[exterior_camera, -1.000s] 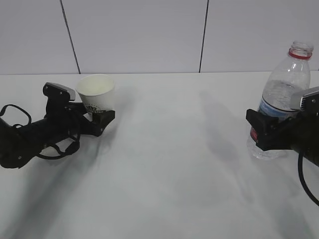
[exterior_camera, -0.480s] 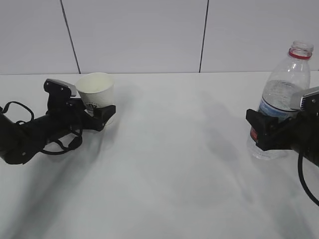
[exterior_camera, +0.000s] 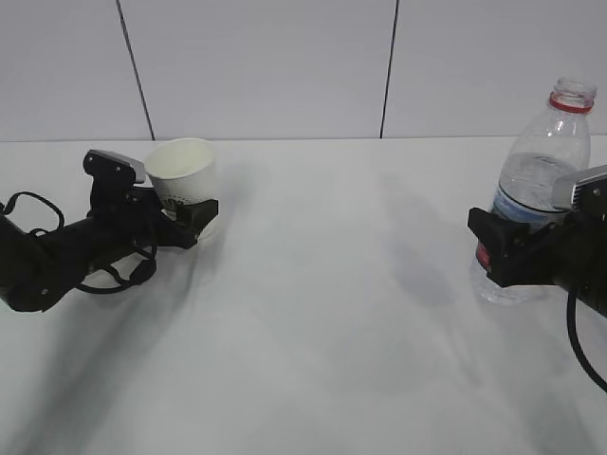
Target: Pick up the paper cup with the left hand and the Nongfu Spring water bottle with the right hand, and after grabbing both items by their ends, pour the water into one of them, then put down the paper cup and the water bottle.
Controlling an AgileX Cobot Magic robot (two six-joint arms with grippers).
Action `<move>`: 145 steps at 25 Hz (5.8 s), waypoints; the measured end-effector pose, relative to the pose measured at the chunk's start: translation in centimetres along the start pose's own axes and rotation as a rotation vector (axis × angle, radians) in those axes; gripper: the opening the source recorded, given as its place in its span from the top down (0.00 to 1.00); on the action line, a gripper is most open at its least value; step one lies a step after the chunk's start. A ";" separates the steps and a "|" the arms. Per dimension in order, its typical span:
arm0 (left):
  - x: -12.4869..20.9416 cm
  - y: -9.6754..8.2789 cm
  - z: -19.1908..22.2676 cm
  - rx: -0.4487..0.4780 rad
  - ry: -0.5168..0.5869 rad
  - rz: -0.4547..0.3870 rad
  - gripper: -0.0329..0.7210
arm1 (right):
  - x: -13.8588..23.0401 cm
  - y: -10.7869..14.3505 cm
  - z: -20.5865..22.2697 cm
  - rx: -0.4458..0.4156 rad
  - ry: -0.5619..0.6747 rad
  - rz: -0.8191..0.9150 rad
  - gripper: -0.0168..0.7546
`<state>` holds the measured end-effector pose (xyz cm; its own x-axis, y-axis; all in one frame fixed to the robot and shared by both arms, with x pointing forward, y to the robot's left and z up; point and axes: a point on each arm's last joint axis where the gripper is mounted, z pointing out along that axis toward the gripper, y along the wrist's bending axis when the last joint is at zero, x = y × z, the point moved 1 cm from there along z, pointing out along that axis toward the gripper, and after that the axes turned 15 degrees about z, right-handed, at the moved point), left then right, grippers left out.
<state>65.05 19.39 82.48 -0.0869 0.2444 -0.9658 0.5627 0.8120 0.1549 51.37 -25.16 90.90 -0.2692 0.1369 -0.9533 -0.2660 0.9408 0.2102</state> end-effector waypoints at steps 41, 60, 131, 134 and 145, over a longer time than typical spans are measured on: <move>-6.9 -4.1 -12.0 0.068 0.008 0.005 0.15 | 1.0 0.2 -0.9 -0.005 0.044 0.006 0.30; -8.4 -8.3 -14.8 0.361 -0.047 0.049 0.16 | 0.4 1.5 -4.3 -0.048 0.027 -0.019 0.30; -11.0 -21.8 -12.4 0.786 -0.189 0.285 0.17 | 0.2 1.8 -4.4 -0.078 0.026 -0.029 0.30; -10.4 -22.5 -12.0 0.806 -0.172 0.287 0.17 | 0.2 1.8 -4.4 -0.078 0.026 -0.029 0.30; -10.7 -24.4 -11.9 0.847 -0.179 0.269 0.18 | 0.3 1.8 -4.4 -0.077 0.026 -0.029 0.30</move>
<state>42.51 3.29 91.47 0.2243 0.2257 -0.9480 0.9680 0.0604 0.2434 46.75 -24.78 91.99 -0.2843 0.1005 -0.9534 -0.3446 0.9173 0.1995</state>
